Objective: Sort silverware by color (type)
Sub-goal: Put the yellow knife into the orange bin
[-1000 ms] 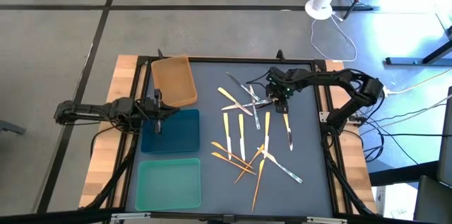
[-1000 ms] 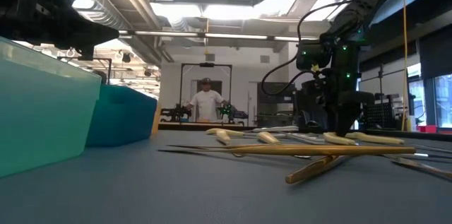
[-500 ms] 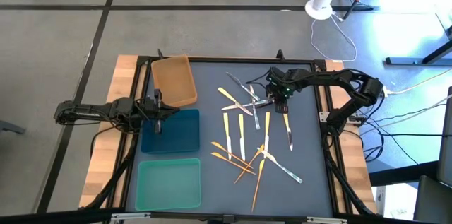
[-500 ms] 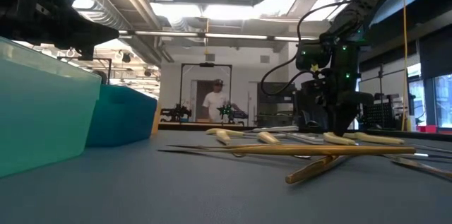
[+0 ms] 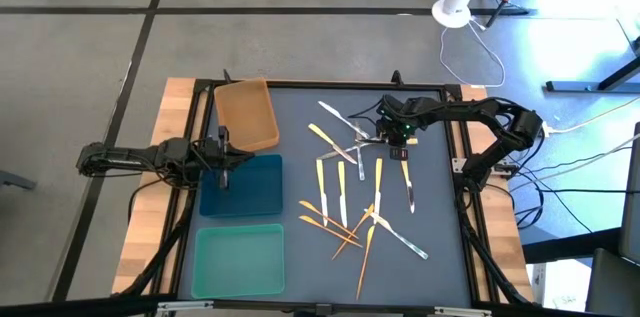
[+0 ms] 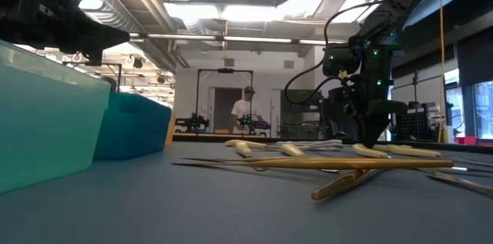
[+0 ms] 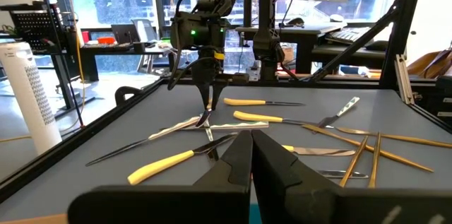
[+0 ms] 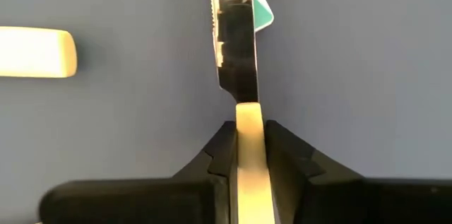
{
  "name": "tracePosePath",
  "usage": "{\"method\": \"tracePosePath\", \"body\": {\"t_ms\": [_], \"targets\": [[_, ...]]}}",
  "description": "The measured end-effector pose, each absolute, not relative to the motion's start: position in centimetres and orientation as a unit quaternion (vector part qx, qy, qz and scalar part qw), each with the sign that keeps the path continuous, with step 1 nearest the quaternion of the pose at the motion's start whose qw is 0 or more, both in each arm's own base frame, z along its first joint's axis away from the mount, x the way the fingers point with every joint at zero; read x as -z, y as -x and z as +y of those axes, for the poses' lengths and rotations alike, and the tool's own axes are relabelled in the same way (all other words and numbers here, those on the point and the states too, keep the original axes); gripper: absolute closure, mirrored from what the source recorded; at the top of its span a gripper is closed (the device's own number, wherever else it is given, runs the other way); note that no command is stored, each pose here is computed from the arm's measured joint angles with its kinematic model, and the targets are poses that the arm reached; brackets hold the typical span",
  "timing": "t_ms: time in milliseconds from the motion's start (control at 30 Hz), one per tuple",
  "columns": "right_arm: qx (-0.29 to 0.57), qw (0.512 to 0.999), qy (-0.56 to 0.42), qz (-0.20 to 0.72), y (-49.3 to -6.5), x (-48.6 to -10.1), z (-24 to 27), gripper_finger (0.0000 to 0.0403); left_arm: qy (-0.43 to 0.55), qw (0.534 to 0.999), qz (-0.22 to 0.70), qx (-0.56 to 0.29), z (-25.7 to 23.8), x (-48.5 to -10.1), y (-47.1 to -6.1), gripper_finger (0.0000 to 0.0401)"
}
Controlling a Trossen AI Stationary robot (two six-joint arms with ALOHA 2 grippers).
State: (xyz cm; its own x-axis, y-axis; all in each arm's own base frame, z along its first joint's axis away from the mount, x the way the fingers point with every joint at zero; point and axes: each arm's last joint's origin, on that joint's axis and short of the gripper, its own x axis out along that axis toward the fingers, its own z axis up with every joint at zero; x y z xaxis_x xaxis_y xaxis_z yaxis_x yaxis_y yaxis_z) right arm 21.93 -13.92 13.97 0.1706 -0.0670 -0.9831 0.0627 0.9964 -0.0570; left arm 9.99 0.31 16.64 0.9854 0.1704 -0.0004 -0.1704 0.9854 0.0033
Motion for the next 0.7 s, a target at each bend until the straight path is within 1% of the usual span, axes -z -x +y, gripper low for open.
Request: {"method": "tracePosePath", "body": {"t_ms": [233,700], "targets": [[0.042,0.764,0.002,0.644,-21.91,-13.99,-13.91,0.0365,-0.002,0.996,0.0,-0.086,0.31,-16.64,-9.99,0.0401],[0.031,0.758,0.005,0.652,-21.72,-14.03,-13.77,0.0367,-0.002,0.996,0.001,-0.086,0.31,-16.62,-9.99,0.0401]]}}
